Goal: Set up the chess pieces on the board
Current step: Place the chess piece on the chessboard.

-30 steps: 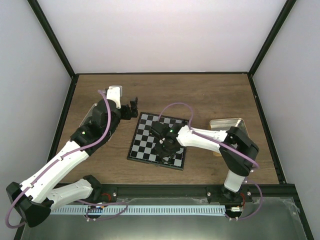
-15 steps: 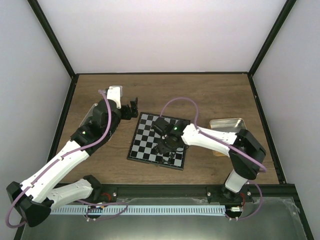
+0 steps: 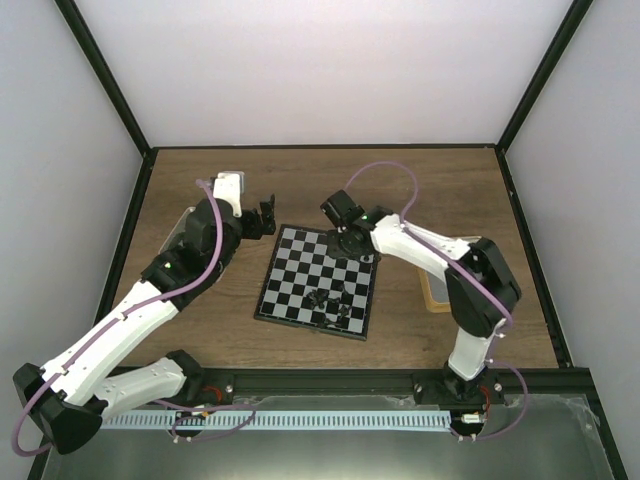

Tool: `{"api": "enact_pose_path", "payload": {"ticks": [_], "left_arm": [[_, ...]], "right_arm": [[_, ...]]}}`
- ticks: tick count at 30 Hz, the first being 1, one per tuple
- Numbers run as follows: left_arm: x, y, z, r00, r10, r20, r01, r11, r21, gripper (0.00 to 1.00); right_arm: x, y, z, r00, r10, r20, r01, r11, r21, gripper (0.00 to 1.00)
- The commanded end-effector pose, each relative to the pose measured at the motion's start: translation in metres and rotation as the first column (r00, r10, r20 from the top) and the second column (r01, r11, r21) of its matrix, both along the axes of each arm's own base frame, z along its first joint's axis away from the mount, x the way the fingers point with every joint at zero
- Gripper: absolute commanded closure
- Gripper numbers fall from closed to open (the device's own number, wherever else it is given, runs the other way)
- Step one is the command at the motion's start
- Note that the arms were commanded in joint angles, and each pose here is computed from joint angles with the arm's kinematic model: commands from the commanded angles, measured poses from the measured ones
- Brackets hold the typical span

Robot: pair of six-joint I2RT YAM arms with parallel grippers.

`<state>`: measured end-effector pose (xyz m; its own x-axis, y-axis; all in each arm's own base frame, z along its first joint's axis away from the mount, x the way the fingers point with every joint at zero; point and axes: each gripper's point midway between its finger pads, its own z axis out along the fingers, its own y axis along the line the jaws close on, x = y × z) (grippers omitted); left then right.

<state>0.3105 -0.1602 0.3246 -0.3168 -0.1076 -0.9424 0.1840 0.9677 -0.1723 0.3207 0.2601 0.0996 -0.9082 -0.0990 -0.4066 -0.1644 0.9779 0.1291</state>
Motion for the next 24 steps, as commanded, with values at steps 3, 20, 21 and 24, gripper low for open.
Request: {"api": "enact_pose_path", "payload": {"ticks": [3, 20, 21, 24], "left_arm": [[0.003, 0.002, 0.000, 1.000, 0.013, 0.009, -0.013, 1.000, 0.000, 0.00], [0.002, 0.001, -0.002, 1.000, 0.008, 0.003, -0.008, 1.000, -0.001, 0.00], [0.002, 0.001, -0.001, 1.000, 0.008, 0.004, -0.008, 1.000, -0.002, 0.00], [0.002, 0.002, -0.001, 1.000, 0.010, 0.005, -0.010, 1.000, -0.001, 0.00]], "right_arm": [[0.035, 0.005, -0.012, 1.000, -0.007, 0.023, 0.008, 0.999, -0.051, 0.93], [0.040, -0.003, -0.037, 0.999, -0.031, -0.022, 0.028, 0.994, -0.102, 0.88], [0.040, -0.003, -0.037, 0.999, -0.029, -0.022, 0.027, 0.994, -0.102, 0.86], [0.039, -0.004, -0.029, 0.999, -0.031, -0.016, 0.030, 0.995, -0.099, 0.77]]}}
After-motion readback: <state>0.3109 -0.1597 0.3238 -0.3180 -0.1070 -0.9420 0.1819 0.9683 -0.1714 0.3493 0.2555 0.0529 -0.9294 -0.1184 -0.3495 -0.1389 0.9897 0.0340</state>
